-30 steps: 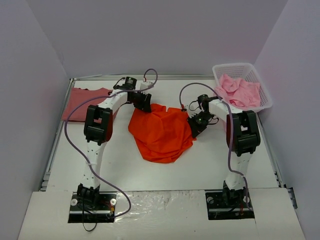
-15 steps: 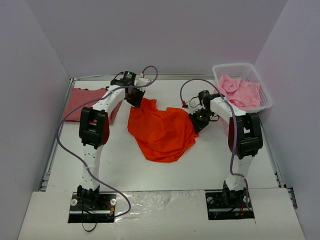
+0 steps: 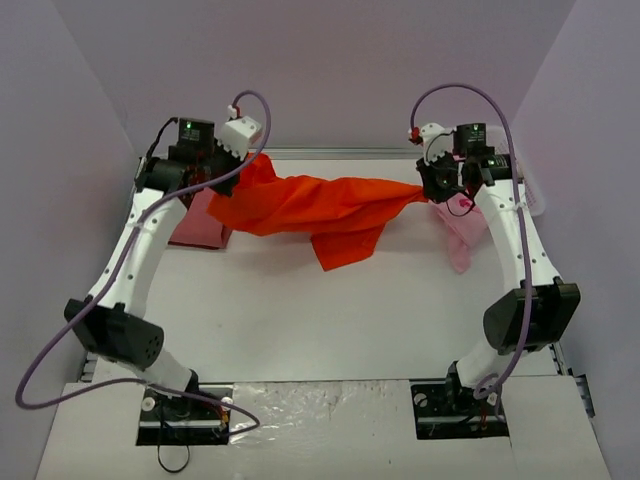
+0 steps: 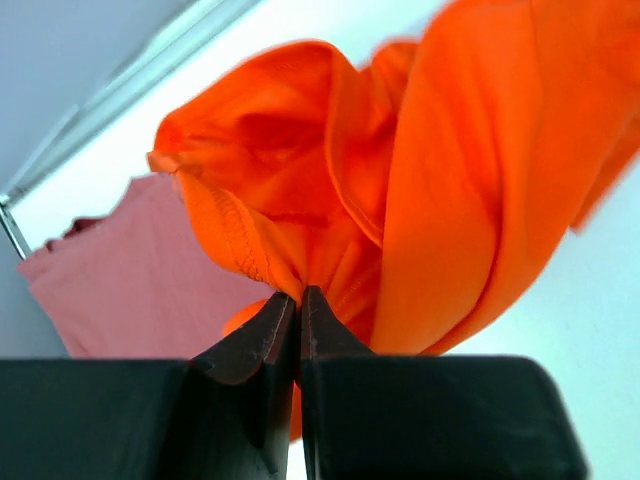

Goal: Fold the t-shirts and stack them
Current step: Flatten out the tshirt

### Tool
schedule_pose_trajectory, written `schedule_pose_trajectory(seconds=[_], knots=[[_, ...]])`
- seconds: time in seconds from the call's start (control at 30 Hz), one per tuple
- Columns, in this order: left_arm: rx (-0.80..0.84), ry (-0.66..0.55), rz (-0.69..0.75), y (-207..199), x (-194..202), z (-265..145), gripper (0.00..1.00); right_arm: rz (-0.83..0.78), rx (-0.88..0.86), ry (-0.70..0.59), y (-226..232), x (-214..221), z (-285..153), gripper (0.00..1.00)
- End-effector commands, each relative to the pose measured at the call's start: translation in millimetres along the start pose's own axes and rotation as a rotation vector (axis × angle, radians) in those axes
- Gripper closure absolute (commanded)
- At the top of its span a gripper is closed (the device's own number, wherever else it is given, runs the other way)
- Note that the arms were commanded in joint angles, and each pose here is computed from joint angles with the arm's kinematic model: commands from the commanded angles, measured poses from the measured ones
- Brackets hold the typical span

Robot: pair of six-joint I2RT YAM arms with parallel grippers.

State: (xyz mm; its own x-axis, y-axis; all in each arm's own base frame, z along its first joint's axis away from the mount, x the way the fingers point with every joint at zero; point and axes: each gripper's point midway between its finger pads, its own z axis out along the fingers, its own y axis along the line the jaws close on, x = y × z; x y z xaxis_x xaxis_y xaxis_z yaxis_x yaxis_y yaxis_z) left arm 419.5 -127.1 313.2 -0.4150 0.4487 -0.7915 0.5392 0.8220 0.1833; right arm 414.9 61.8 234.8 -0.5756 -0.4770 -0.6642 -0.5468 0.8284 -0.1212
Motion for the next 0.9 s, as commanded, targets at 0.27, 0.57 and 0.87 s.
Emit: schedule_pose_trajectory(seconds=[0.27,0.57,0.87], knots=[[0.392,0.359,0.160,-115.7,166.4,-79.3,0.48,0.002,-0.139,0.163,58.9,90.0,-14.7,1.00],[0.309,0.382,0.204,-110.9,191.3,-62.8,0.14,0.024,-0.218,0.222,73.3,113.3,3.3,1.00],[0.200,0.296,0.158,-91.3,162.4,29.2,0.11,0.044,-0.246,0.261,78.7,129.7,21.3,1.00]])
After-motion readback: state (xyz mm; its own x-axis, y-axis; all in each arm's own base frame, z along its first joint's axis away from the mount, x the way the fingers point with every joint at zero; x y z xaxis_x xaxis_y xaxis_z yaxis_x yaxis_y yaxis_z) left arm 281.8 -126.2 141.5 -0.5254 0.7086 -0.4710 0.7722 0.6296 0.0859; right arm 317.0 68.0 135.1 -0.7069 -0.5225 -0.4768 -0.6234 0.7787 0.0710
